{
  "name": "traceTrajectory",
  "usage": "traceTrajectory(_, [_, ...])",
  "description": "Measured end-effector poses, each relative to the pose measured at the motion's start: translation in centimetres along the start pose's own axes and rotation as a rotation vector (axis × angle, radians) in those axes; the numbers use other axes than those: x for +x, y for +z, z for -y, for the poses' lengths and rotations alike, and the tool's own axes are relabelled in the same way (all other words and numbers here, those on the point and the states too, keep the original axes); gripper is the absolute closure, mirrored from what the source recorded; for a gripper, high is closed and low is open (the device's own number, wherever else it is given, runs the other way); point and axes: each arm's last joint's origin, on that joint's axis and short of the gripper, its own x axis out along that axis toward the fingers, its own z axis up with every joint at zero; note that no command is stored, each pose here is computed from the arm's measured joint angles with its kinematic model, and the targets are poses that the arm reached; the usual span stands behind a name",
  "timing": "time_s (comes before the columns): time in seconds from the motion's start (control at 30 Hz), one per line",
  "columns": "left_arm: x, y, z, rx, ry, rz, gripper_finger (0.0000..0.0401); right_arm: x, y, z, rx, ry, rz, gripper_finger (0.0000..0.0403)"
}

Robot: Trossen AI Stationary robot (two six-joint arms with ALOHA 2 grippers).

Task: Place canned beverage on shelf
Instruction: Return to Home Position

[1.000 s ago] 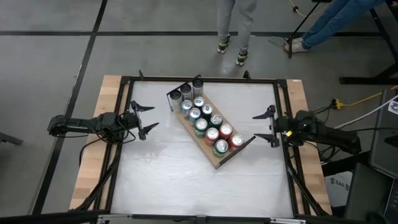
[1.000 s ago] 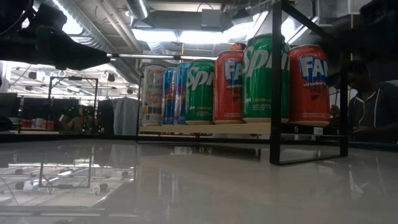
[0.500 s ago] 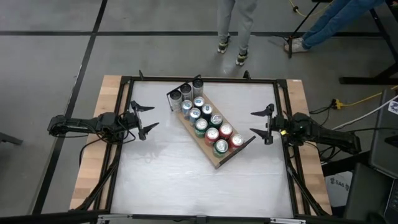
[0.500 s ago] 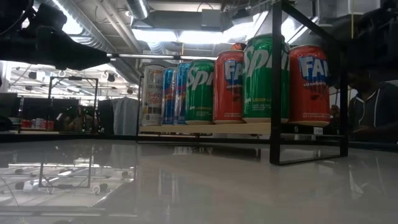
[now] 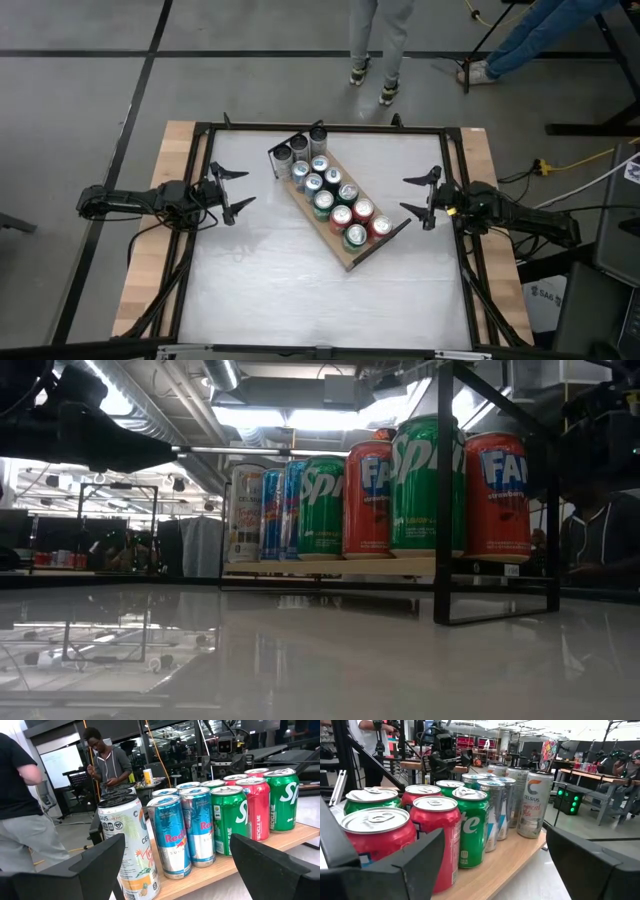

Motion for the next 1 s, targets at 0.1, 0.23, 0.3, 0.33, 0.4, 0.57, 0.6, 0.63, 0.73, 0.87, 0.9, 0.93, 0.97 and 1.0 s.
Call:
traceTrajectory(0.1, [0.00,0.00,0.00,0.000,0.000,0.000,0.0047,0.00,-0.01,0.00,0.000,0.001,-0.001,0.0063])
traceTrajectory(0.23, [0.00,0.00,0.00,0.000,0.000,0.000,0.0047,0.00,-0.02,-0.02,0.005,0.007,-0.001,0.0063])
traceTrajectory(0.3, [0.00,0.00,0.00,0.000,0.000,0.000,0.0047,0.00,-0.02,-0.03,0.005,0.009,-0.001,0.0063])
traceTrajectory(0.33, [0.00,0.00,0.00,0.000,0.000,0.000,0.0047,0.00,-0.02,-0.03,0.005,0.009,-0.001,0.0063])
traceTrajectory(0.4, [0.00,0.00,0.00,0.000,0.000,0.000,0.0047,0.00,-0.02,-0.03,0.006,0.009,-0.002,0.0063])
traceTrajectory(0.57, [0.00,0.00,0.00,0.000,0.000,0.000,0.0047,0.00,-0.02,-0.03,0.007,0.010,-0.002,0.0063])
traceTrajectory(0.6, [0.00,0.00,0.00,0.000,0.000,0.000,0.0047,0.00,-0.03,-0.03,0.007,0.010,-0.002,0.0063])
traceTrajectory(0.63, [0.00,0.00,0.00,0.000,0.000,0.000,0.0047,0.00,-0.03,-0.03,0.007,0.010,-0.002,0.0063])
traceTrajectory(0.73, [0.00,0.00,0.00,0.000,0.000,0.000,0.0047,0.00,-0.03,-0.03,0.007,0.010,-0.002,0.0063])
traceTrajectory(0.87, [0.00,0.00,0.00,0.000,0.000,0.000,0.0047,0.00,-0.03,-0.03,0.007,0.010,-0.002,0.0063])
traceTrajectory(0.9, [0.00,0.00,0.00,0.000,0.000,0.000,0.0047,0.00,-0.03,-0.03,0.007,0.010,-0.002,0.0063])
traceTrajectory(0.93, [0.00,0.00,0.00,0.000,0.000,0.000,0.0047,0.00,-0.03,-0.03,0.007,0.011,-0.002,0.0063])
traceTrajectory(0.97, [0.00,0.00,0.00,0.000,0.000,0.000,0.0047,0.00,-0.03,-0.03,0.007,0.010,-0.002,0.0063])
traceTrajectory(1.0, [0.00,0.00,0.00,0.000,0.000,0.000,0.0047,0.00,-0.03,-0.03,0.007,0.011,-0.002,0.0063])
